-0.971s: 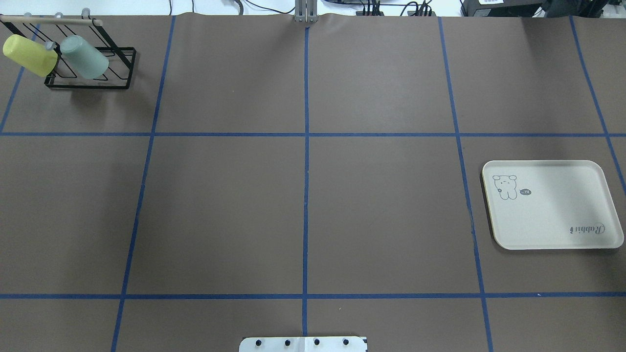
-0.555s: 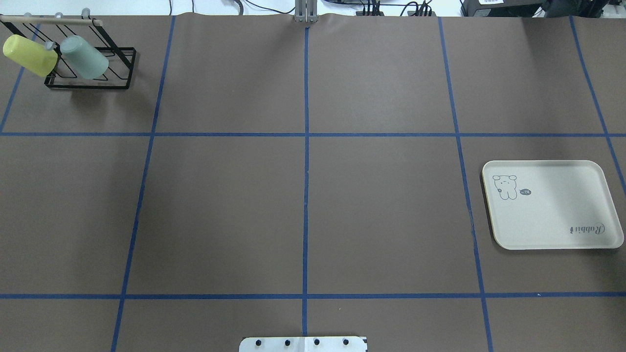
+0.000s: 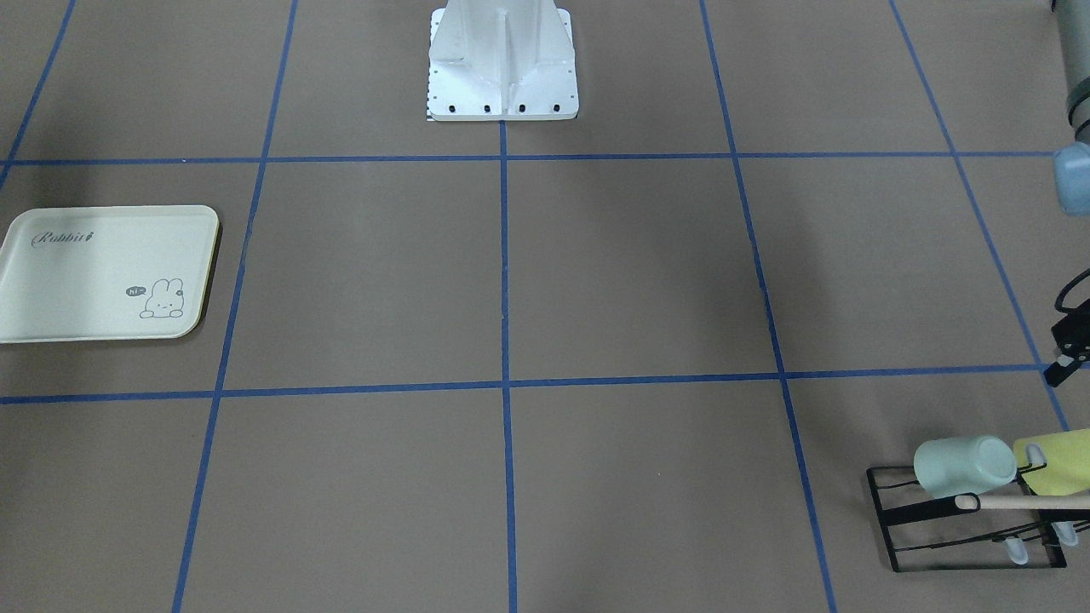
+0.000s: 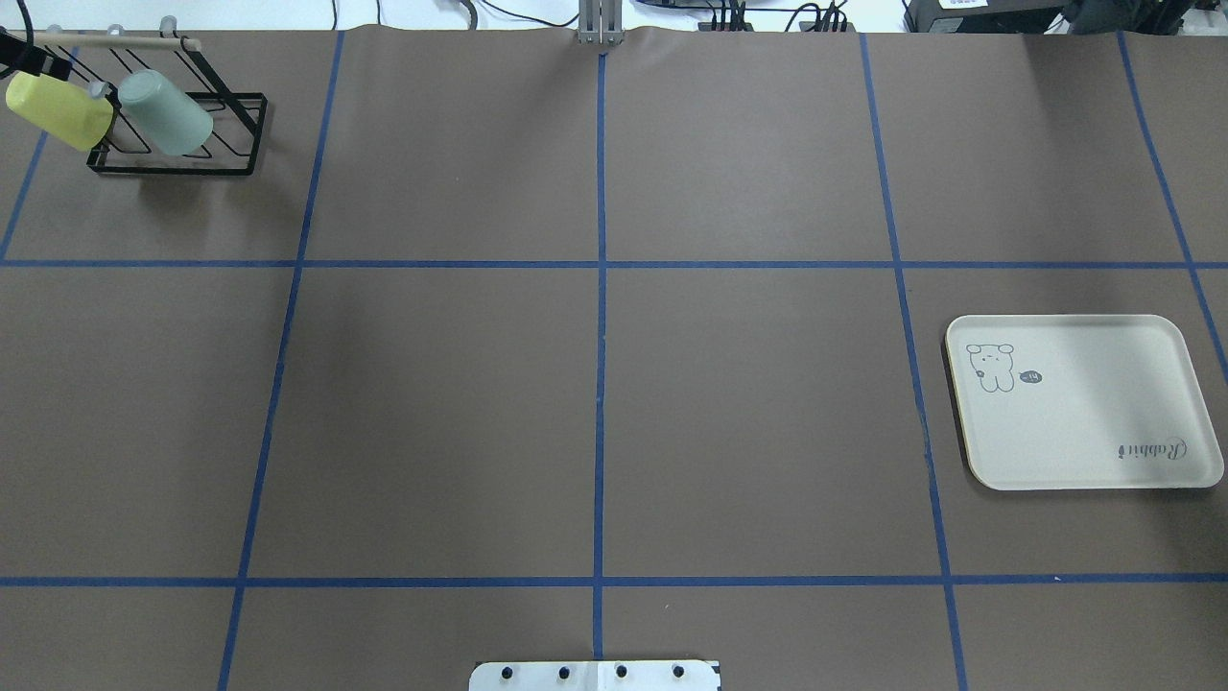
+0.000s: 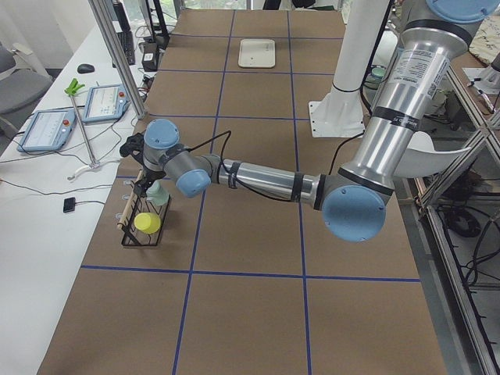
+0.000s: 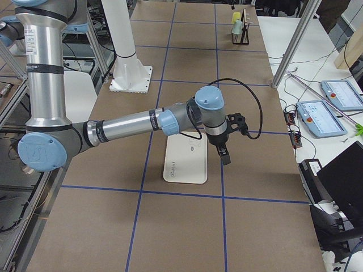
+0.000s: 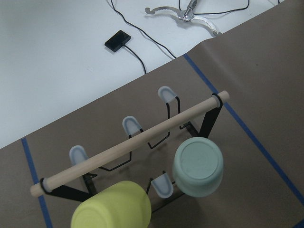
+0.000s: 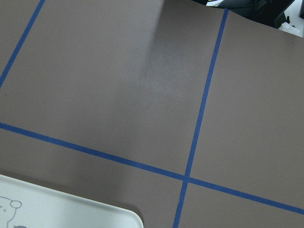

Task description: Left arm grabs green cup and hands to right arm on tray

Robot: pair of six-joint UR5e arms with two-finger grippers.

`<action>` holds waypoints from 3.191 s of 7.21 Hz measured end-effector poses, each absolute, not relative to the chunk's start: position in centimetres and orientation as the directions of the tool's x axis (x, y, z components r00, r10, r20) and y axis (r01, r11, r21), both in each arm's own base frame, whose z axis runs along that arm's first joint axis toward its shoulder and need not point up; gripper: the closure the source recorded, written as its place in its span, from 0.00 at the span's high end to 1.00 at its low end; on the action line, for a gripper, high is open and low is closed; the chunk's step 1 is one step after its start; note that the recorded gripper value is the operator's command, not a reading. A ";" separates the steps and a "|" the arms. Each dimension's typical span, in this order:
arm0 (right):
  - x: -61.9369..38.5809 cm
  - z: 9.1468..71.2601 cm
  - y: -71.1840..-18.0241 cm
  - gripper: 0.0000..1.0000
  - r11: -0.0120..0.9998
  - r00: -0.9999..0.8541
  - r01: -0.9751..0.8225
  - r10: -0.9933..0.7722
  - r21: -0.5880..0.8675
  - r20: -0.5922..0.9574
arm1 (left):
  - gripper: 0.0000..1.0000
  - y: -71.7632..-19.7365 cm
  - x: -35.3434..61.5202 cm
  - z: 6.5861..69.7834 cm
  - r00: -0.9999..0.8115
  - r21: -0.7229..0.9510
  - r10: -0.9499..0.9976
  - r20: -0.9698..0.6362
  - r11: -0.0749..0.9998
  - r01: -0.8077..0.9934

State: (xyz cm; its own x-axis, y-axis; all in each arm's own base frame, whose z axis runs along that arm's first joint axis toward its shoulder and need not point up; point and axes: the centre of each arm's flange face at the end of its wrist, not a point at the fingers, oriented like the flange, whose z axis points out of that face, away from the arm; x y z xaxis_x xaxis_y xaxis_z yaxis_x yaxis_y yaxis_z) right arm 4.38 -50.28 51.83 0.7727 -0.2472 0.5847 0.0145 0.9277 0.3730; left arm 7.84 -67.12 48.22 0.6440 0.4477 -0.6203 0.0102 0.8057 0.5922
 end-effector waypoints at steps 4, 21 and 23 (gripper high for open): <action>4.3 52.0 -50.2 1.00 0.931 0.769 0.011 -0.241 0.365 0.592 | 1.00 -70.3 13.5 47.1 0.612 0.458 0.329 -0.719 0.887 0.061; 4.2 52.3 -50.4 1.00 0.934 0.771 0.012 -0.237 0.358 0.591 | 1.00 -72.8 18.5 50.5 0.608 0.410 0.318 -0.727 0.912 0.013; 4.2 52.3 -50.4 1.00 0.934 0.770 0.012 -0.237 0.358 0.592 | 0.95 -72.8 18.3 50.6 0.610 0.418 0.328 -0.722 0.908 0.006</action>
